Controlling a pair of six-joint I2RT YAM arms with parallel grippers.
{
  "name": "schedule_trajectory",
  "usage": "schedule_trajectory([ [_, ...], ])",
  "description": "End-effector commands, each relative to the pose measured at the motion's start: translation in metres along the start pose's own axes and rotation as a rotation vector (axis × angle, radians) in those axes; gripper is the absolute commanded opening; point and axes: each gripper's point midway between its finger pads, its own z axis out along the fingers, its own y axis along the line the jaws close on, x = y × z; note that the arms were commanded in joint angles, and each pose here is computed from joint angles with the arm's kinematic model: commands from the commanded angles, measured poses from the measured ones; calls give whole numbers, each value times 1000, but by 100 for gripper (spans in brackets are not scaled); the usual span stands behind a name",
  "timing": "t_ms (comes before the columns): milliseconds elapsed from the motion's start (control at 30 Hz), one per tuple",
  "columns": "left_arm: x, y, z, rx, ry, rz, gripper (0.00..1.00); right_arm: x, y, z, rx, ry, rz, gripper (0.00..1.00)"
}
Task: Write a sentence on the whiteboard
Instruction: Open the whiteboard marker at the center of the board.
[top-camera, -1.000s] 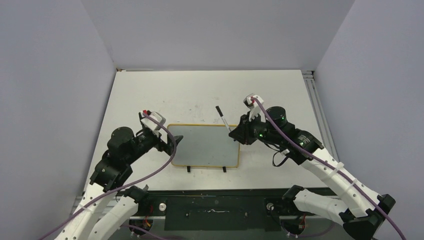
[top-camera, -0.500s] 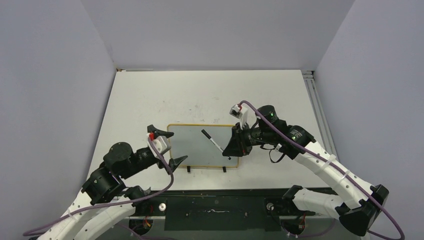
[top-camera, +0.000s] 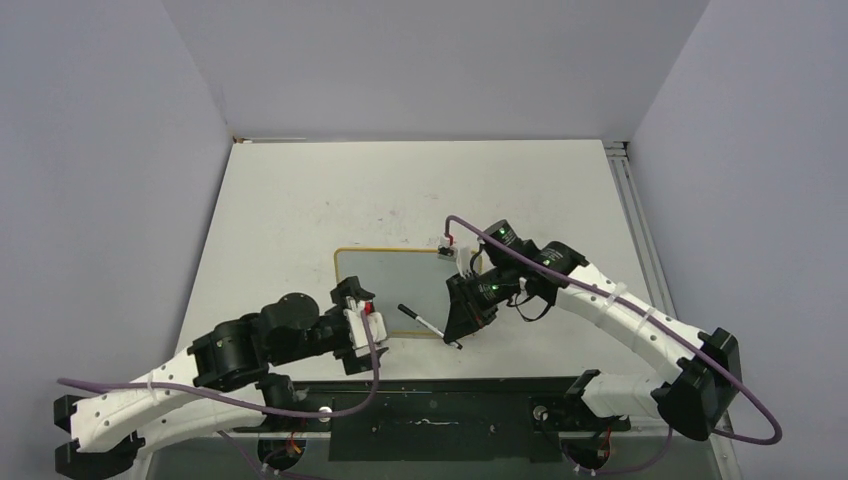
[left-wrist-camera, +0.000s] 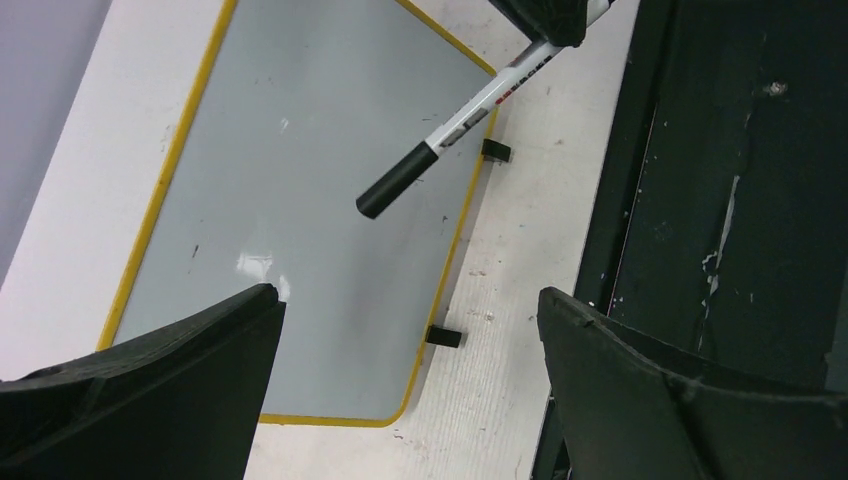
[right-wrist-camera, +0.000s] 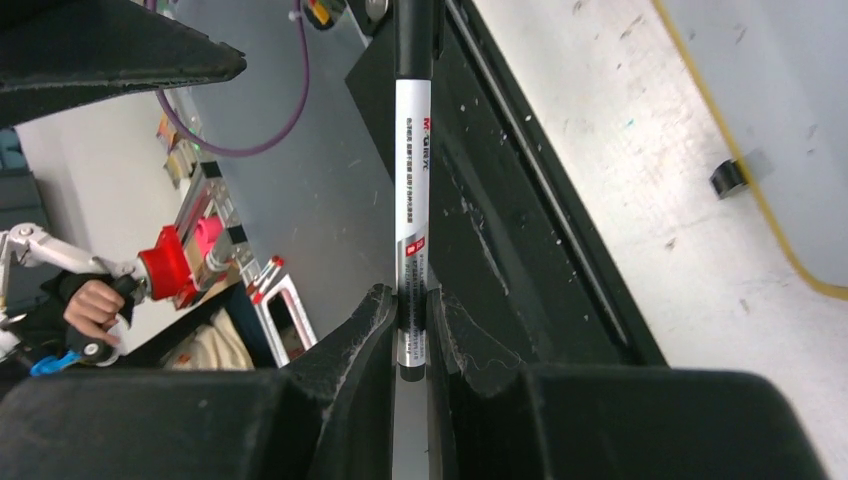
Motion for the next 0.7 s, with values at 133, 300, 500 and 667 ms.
schedule_trajectory([
  [133,-17,-28,22,119,46,130,100,23,4,17,-84,140,23,5],
  [300,-9,-46,33,178,81,178,81,28,8,19,-123,186,18,5],
  [500,-3,-55,39,203,101,178,68,27,22,18,-180,197,-10,5],
  [667,-1,-63,43,229,120,190,62,30,28,18,-199,209,-20,5],
])
